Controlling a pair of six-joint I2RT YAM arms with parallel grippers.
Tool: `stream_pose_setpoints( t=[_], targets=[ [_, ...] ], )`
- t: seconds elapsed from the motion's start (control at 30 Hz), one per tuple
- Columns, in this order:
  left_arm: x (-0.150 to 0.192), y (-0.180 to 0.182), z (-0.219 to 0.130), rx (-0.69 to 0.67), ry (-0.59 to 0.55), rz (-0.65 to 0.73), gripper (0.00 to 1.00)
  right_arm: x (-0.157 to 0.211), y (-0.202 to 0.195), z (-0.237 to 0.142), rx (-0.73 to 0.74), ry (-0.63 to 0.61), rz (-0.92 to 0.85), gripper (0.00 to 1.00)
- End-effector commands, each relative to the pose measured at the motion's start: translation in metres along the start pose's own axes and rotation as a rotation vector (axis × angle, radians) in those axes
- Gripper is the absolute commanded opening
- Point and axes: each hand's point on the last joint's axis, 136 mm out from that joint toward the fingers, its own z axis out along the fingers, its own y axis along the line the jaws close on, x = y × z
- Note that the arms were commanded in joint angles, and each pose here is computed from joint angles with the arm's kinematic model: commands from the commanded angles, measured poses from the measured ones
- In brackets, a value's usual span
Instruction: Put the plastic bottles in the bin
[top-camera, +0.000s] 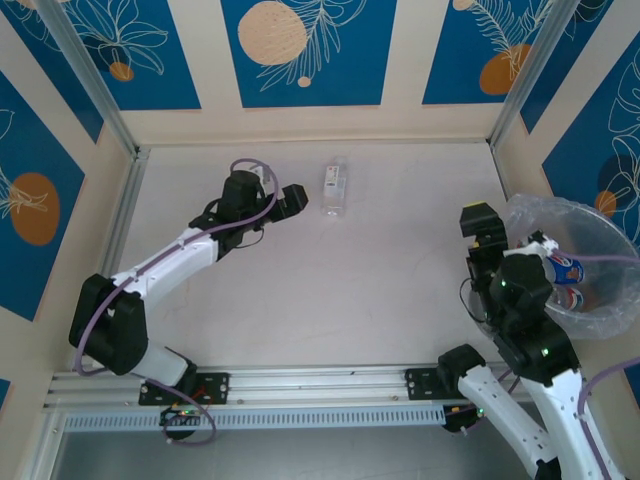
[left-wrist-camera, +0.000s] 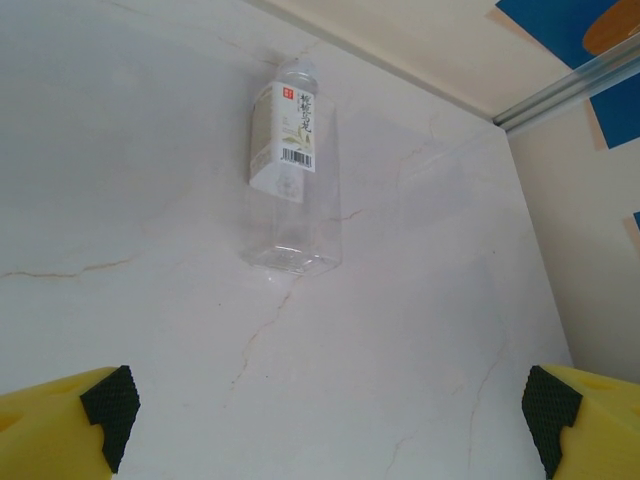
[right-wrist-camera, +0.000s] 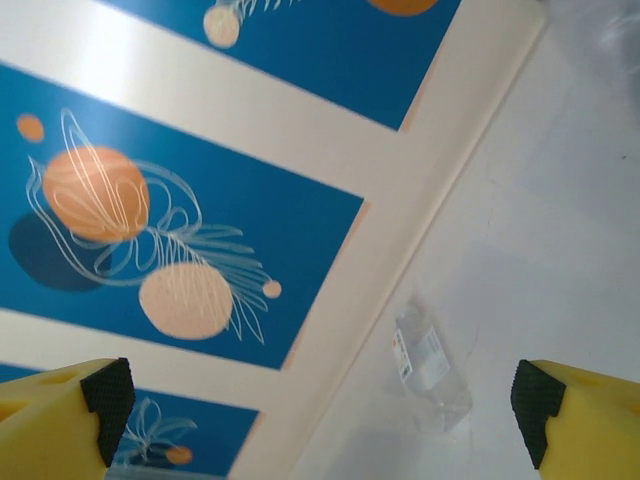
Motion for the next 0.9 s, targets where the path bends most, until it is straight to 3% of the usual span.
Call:
stream_pose_setpoints(
  t=[0.0,0.37,0.67,0.87],
  targets=[
    [0.003,-0.009,0.000,0.014,0.033,0.037,1.00,0.021,0.028,0.014,-0.086,0.109,-0.126,1.00],
    [0.007,0.017,-0.009,-0.100,0.005,0.034,1.00,0.095,0.022,0.074,0.025,0.442,-0.549,0.99],
    [0.003,0.062,-0.040,-0.326,-0.091,-0.006,1.00,0.138,0.014,0.115,0.057,0.596,-0.627,1.00],
    [0.002,0.083,-0.056,-0.405,-0.124,-0.033,1.00,0.169,0.004,0.140,0.092,0.726,-0.672,1.00]
  ],
)
